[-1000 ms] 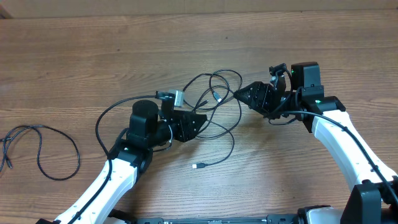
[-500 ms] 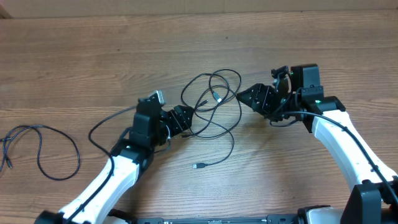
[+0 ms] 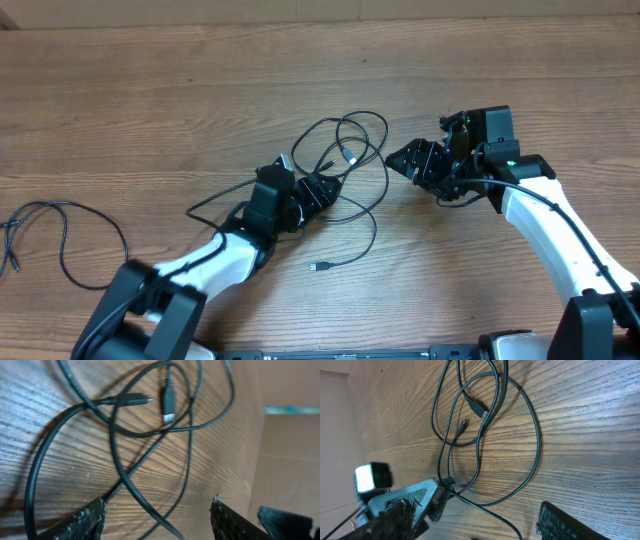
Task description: Untangle cables
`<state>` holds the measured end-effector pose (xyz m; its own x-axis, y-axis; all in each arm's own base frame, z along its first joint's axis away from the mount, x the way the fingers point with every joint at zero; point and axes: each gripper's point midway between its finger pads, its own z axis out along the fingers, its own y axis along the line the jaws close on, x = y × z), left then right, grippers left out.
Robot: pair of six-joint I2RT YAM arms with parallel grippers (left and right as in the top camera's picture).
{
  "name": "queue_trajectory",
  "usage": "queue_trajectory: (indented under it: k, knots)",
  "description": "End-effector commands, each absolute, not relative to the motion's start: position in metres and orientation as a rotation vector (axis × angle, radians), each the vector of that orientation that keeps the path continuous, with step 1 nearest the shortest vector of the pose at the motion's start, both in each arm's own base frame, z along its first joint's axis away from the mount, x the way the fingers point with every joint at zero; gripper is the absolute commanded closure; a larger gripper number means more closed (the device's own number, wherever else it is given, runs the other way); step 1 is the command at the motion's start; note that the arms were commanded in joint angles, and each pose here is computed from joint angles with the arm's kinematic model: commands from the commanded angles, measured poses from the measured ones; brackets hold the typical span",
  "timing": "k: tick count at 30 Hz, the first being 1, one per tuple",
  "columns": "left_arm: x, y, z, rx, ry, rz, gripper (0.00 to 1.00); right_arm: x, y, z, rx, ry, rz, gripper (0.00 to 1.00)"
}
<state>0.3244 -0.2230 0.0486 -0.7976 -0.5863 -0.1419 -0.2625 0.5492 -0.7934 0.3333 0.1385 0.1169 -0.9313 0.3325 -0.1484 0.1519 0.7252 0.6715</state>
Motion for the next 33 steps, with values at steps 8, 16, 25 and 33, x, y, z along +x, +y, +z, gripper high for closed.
queue_trajectory:
  k: [8, 16, 25, 33]
  knots:
    - [0.344, -0.235, 0.032, -0.816, 2.312, -1.245, 0.96, 0.331, 0.139, 0.116, 0.382, 2.677, 0.996, 0.22]
    - [0.35, -0.26, 0.116, -0.243, 2.067, -1.534, 0.96, 0.319, 0.137, 0.11, 0.417, 2.735, 0.988, 0.22]
    - [0.333, -0.236, 0.185, 0.111, 1.88, -1.701, 0.96, 0.32, 0.137, 0.11, 0.415, 2.731, 0.989, 0.21]
    - [0.315, -0.222, 0.253, 0.295, 1.69, -1.647, 0.96, 0.334, 0.139, 0.117, 0.375, 2.665, 0.997, 0.21]
